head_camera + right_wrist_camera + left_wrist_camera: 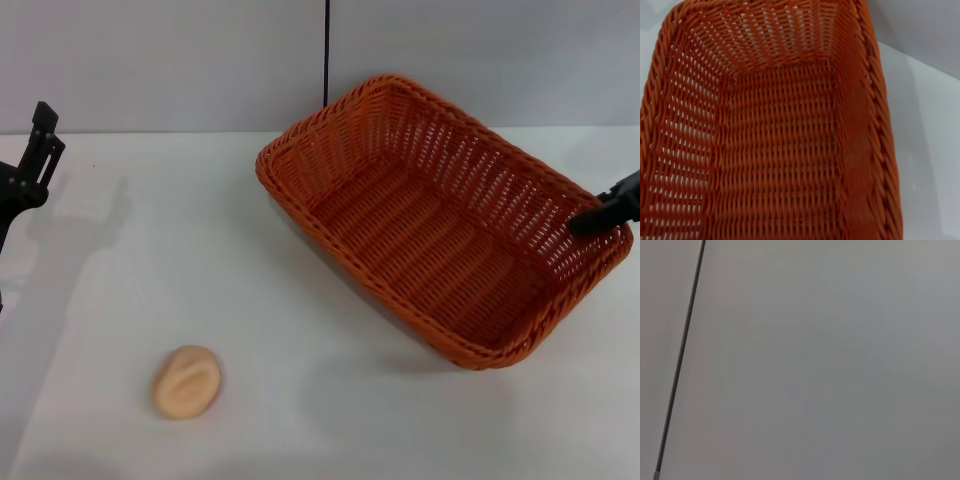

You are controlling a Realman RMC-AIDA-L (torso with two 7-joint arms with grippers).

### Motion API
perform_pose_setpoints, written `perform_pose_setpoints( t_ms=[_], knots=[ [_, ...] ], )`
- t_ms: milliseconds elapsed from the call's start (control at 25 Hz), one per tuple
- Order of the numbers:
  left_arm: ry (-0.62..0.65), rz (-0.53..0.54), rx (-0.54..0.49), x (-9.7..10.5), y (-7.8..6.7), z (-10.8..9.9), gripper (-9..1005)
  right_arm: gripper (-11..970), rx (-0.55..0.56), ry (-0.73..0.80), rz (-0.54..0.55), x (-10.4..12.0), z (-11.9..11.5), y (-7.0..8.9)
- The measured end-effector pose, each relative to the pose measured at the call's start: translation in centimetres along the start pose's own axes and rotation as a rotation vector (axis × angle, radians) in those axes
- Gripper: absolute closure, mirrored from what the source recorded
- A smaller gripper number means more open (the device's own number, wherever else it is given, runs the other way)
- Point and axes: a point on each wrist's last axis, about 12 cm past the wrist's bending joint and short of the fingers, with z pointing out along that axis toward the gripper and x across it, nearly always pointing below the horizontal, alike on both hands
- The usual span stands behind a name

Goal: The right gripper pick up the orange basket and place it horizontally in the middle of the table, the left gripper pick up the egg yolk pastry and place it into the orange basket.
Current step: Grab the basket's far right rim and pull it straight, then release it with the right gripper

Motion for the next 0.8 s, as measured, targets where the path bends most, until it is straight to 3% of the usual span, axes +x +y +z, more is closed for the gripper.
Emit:
perform_pose_setpoints(
  t_ms=[440,640,800],
  knots=[
    [-0.003,-0.001,0.002,0.0,0.0,0.2,237,482,0.012,0.012,-0.024,-0.2,1.4,0.2],
    [0.001,0.000,0.002,0.0,0.0,0.5,238,710,0.012,0.011,-0.035,-0.3,1.4,0.2],
    [0.006,0.000,0.001,0.1,0.0,0.5,238,751,0.010,0.008,-0.044,-0.3,1.5,0.3]
  ],
)
